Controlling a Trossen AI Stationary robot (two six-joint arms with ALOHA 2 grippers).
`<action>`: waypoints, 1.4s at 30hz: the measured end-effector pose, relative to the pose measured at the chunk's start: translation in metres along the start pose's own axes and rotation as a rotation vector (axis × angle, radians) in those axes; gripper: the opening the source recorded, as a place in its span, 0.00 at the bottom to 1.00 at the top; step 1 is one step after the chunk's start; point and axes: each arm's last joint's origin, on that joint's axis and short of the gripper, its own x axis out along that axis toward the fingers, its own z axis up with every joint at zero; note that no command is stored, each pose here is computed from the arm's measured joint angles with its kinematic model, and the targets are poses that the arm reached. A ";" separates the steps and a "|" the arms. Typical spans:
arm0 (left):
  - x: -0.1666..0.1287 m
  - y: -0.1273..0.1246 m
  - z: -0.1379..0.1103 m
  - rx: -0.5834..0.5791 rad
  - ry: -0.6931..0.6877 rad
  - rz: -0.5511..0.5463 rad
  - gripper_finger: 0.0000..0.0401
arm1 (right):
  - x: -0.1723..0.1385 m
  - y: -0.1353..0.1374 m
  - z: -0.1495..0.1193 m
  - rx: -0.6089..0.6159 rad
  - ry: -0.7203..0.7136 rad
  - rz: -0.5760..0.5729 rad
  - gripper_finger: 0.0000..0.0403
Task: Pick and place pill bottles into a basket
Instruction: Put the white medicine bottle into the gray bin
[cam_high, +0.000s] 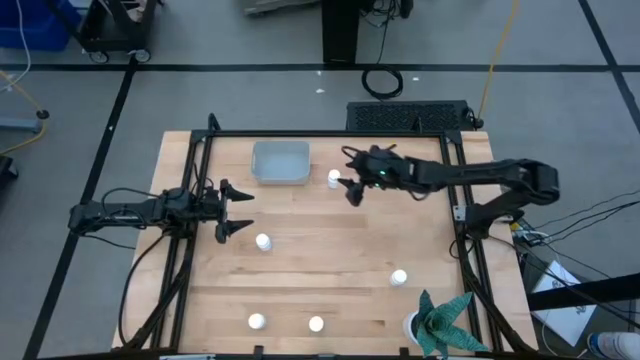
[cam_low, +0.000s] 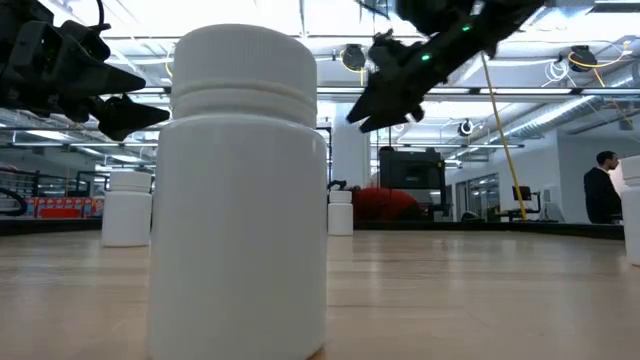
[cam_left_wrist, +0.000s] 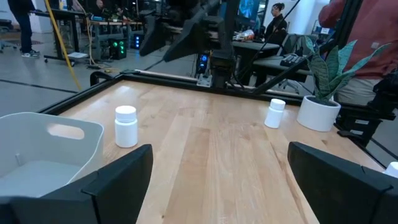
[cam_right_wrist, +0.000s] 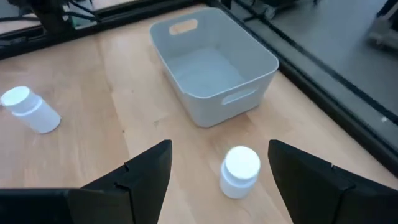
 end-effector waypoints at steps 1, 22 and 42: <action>0.000 0.000 0.000 0.000 0.000 0.000 0.94 | 0.005 -0.001 0.002 0.001 0.015 0.000 0.64; 0.000 0.000 0.000 0.000 0.003 0.000 0.94 | 0.065 -0.022 -0.012 0.050 0.175 -0.096 0.78; 0.000 0.000 0.000 0.000 0.003 0.000 0.94 | 0.090 -0.027 -0.035 0.058 0.245 -0.113 0.78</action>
